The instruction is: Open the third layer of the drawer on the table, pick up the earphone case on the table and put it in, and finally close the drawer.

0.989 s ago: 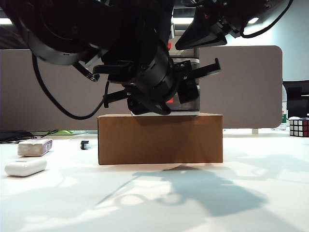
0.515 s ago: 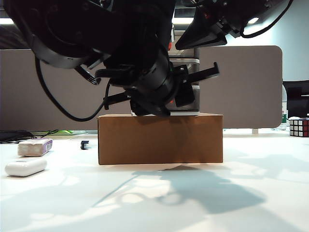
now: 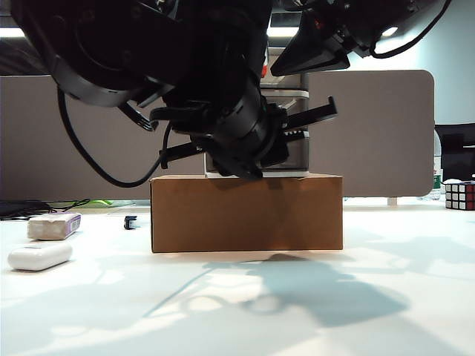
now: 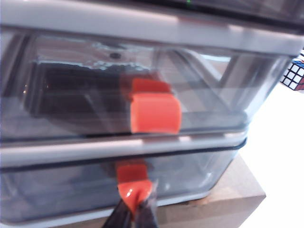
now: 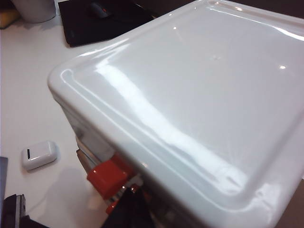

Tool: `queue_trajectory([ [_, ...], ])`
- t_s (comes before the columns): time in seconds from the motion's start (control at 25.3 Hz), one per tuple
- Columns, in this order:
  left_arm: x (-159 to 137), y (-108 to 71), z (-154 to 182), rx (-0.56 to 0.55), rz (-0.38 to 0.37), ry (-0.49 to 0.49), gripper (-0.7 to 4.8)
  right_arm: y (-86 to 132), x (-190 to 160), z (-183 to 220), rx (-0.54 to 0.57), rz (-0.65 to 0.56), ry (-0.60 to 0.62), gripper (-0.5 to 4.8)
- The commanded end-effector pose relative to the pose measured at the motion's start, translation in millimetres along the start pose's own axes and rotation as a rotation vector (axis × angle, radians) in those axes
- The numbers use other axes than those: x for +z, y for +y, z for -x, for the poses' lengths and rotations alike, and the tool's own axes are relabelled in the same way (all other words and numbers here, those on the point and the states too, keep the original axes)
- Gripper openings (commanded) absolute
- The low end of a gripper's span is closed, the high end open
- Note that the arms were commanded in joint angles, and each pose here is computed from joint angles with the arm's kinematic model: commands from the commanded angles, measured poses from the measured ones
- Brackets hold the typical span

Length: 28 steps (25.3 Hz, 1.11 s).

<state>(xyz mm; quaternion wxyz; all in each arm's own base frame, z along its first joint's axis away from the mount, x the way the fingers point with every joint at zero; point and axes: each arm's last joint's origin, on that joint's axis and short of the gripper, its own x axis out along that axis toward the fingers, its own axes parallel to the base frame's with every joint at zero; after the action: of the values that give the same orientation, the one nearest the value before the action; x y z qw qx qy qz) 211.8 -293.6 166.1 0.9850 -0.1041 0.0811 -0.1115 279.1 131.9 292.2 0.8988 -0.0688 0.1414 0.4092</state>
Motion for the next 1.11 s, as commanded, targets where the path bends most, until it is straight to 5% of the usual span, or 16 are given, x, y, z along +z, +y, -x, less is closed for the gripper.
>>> queue_trajectory([
  [0.04, 1, -3.6, 3, -0.002, 0.004, -0.012, -0.06, 0, 4, 1, -0.006, 0.011, -0.023, -0.06],
  [0.95, -25, -50.4, 68, -0.011, -0.090, 0.004, -0.06, -3, 1, -6, -0.005, -0.004, -0.020, -0.06],
  [1.03, -24, -48.8, 69, -0.010, -0.110, 0.016, 0.37, -3, 0, -6, -0.004, -0.010, -0.019, -0.06],
  [1.11, -20, -44.5, 73, -0.005, -0.143, 0.037, 1.60, -2, 0, -6, -0.003, -0.013, -0.015, -0.06],
])
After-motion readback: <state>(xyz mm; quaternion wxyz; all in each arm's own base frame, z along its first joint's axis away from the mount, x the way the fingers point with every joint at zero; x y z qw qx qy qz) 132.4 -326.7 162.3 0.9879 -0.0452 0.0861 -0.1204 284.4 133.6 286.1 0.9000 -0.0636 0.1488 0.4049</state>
